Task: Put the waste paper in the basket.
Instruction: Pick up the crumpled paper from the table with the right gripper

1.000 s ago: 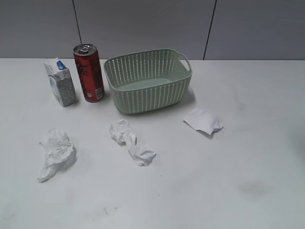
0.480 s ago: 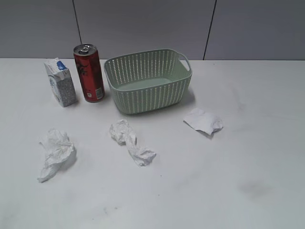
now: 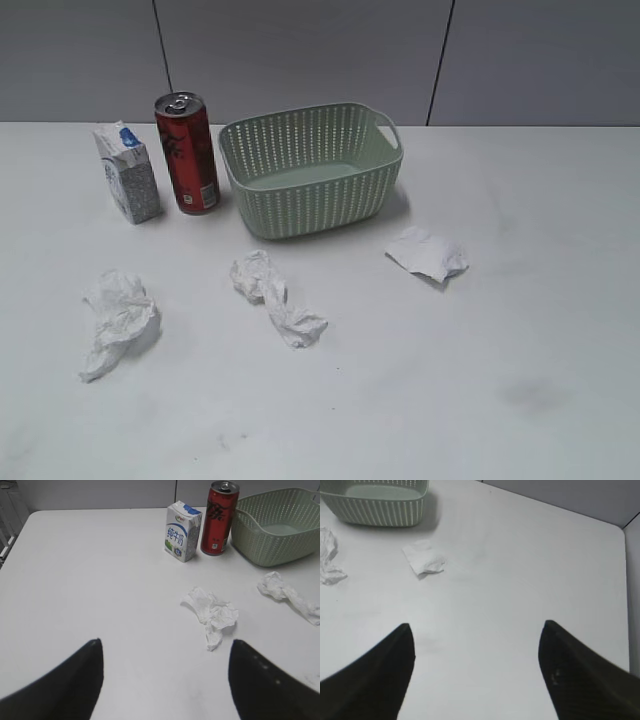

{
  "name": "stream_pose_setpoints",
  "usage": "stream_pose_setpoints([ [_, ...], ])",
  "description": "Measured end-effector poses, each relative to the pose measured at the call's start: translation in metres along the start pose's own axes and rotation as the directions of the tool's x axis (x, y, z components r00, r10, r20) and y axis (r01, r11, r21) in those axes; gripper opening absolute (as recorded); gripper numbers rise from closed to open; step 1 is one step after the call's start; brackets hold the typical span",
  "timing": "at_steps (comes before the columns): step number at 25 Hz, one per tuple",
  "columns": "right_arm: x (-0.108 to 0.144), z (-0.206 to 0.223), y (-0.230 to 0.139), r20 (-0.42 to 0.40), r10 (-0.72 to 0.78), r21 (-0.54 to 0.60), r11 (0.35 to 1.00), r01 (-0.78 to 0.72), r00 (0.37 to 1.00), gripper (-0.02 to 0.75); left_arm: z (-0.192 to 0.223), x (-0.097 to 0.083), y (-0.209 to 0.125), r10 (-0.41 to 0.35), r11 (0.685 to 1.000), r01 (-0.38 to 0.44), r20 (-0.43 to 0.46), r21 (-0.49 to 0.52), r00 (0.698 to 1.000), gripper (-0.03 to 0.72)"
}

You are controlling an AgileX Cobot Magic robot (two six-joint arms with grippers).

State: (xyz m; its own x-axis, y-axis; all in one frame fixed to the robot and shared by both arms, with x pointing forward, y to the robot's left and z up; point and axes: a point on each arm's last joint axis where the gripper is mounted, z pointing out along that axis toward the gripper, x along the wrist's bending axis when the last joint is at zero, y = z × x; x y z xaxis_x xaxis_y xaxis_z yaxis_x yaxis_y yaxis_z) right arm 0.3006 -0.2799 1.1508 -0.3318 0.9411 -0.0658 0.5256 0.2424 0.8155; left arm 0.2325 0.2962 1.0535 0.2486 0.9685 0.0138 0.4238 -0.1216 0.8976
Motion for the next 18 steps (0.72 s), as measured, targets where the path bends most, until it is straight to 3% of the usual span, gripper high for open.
stream_pose_setpoints([
  [9,0.011,0.007,-0.08,-0.047,0.03,-0.109,0.993,-0.035,0.998,0.584,0.0,0.0,0.0,0.0,1.0,0.0,0.0,0.0,1.0,0.588],
  [18,0.015,0.014,-0.123,-0.045,0.027,-0.174,0.984,-0.035,0.999,0.584,0.0,0.0,0.0,0.0,1.0,0.0,0.001,0.0,1.0,0.588],
])
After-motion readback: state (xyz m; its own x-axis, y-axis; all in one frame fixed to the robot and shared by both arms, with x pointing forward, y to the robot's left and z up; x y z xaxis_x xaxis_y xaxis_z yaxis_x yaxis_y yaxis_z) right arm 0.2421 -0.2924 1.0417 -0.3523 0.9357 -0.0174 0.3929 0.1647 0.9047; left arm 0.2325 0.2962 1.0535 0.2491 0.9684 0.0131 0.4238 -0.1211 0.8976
